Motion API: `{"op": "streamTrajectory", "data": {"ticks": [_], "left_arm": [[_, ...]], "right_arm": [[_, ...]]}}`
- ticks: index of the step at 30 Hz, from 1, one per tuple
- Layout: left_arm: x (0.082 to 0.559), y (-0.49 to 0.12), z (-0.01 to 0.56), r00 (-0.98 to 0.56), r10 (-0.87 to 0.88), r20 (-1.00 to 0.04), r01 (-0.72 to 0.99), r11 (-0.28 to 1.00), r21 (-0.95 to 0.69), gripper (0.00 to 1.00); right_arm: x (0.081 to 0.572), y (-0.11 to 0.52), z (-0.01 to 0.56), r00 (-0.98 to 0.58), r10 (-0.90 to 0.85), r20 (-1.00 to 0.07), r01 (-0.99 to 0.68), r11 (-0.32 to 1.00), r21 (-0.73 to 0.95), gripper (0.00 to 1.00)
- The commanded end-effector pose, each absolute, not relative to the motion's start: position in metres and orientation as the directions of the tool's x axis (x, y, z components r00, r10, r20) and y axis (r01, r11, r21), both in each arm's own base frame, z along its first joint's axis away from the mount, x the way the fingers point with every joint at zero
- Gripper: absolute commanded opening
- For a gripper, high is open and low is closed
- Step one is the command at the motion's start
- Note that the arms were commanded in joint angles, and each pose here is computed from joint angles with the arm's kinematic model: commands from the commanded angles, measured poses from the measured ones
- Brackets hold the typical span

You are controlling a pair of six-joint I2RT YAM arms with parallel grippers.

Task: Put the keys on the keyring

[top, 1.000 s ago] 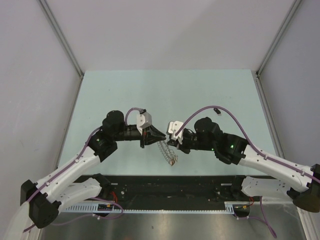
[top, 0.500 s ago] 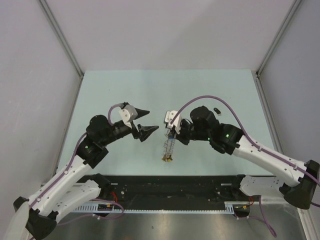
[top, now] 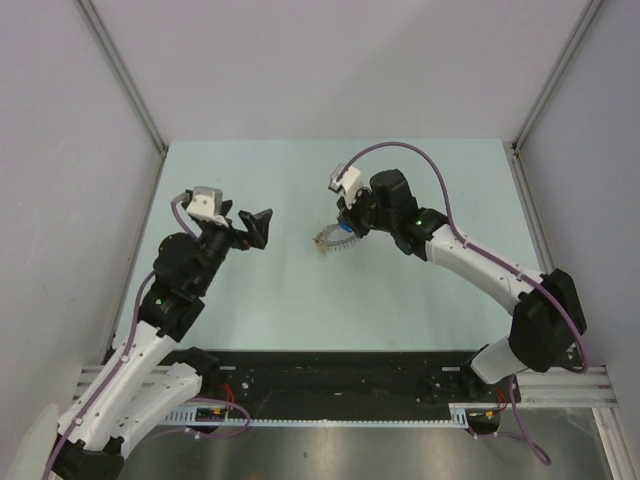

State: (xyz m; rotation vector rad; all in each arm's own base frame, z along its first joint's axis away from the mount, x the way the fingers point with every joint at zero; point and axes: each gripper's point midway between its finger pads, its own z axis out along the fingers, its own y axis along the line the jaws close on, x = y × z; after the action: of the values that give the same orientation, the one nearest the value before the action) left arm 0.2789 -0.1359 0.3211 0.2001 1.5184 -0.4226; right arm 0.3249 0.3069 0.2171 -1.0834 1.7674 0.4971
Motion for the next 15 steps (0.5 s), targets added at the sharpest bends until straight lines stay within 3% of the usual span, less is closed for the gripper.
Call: {"op": "streamTrajectory", "data": {"ticks": [1, 8, 15], "left_arm": [[0.284, -0.104, 0.328, 0.019, -0.237, -0.971, 0.240, 0.944, -0.226, 1.00], [0.280, -0.100, 0.336, 0.046, -0.249, -0.967, 0.234, 0.944, -0.232, 1.00], [0.275, -0.096, 0.344, 0.068, -0.246, -0.967, 0.233, 0.946, -0.225, 1.00]], "right_arm": [[0.368, 0.317, 0.249, -0.125, -0.291, -0.948, -0.786, 0.613, -0.084, 0.00], [0.357, 0.306, 0.162, -0.364, -0.346, -0.865, -0.746, 0.665, 0.048, 0.00], [0.316, 0.285, 0.119, -0.528, -0.275, -0.804, -0.663, 0.724, 0.188, 0.00]]}}
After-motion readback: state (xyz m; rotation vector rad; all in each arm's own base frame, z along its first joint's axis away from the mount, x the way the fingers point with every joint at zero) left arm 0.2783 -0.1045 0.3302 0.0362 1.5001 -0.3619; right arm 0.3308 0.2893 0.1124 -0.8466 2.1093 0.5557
